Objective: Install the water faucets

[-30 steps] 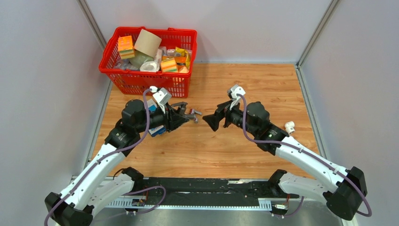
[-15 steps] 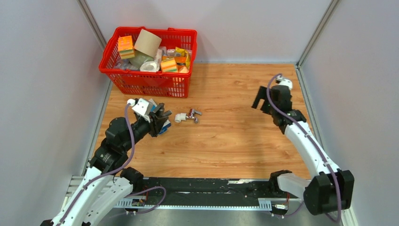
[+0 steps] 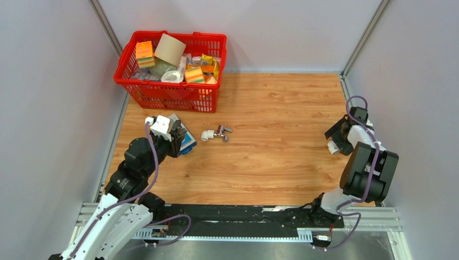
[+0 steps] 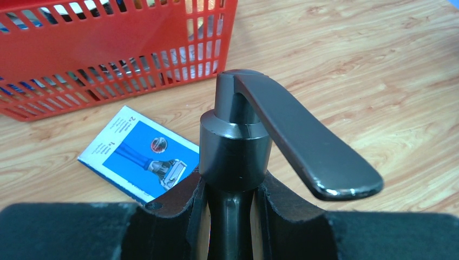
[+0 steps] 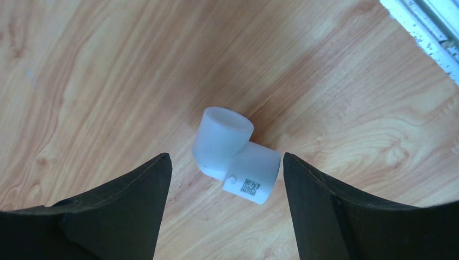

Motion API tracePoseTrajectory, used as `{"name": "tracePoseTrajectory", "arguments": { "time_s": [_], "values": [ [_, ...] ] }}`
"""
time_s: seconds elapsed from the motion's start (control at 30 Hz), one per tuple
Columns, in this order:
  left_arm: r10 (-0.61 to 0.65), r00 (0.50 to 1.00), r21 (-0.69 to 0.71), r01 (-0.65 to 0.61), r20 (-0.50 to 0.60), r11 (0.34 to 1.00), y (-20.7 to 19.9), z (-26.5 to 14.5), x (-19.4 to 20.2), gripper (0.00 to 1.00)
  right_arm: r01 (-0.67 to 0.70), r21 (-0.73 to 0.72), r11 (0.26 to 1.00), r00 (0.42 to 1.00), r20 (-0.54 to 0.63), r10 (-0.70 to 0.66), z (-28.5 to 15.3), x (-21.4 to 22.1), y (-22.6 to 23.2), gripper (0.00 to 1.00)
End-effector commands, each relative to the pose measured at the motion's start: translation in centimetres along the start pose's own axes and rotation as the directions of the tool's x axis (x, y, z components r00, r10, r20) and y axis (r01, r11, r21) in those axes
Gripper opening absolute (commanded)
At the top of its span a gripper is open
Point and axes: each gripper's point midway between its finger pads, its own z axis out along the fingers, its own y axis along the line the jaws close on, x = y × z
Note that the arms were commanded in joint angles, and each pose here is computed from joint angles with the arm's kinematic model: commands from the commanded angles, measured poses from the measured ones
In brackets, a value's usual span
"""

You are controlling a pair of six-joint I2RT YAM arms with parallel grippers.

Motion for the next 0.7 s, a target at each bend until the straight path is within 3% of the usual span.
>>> {"name": "tracePoseTrajectory", "arguments": {
  "time_s": [0.0, 0.2, 0.43, 0.6, 0.67],
  "values": [
    [0.018, 0.998, -0.035, -0.016, 0.053, 0.999, 0.7, -0.2, -1.4, 0.00, 0.005, -0.045, 0.999, 1.000, -0.004, -0.006, 0.5, -1.6, 1.2, 0.79],
    [0.020, 0.998, -0.031, -0.019, 0.057, 0.999, 0.7, -0.3, -1.5, 0.00, 0.047, -0.104, 0.993, 0.991, -0.123, -0.060, 1.7, 0.8, 2.0, 0.75],
    [0.019, 0.998, -0.012, -0.018, 0.058, 1.000, 0.3, -0.3, -1.5, 0.00, 0.069, -0.180, 0.981, 0.979, -0.175, -0.101, 1.2, 2.9, 3.5, 0.67],
    [0.018, 0.998, -0.008, -0.017, 0.057, 1.000, 0.2, -0.2, -1.5, 0.00, 0.084, -0.239, 0.967, 0.961, -0.237, -0.142, 0.3, 6.3, 5.1, 0.69],
    [0.018, 0.998, -0.003, -0.018, 0.053, 1.000, 0.1, -0.1, -1.4, 0.00, 0.094, -0.264, 0.960, 0.951, -0.262, -0.165, -0.2, 7.9, 5.7, 0.74]
  ]
}}
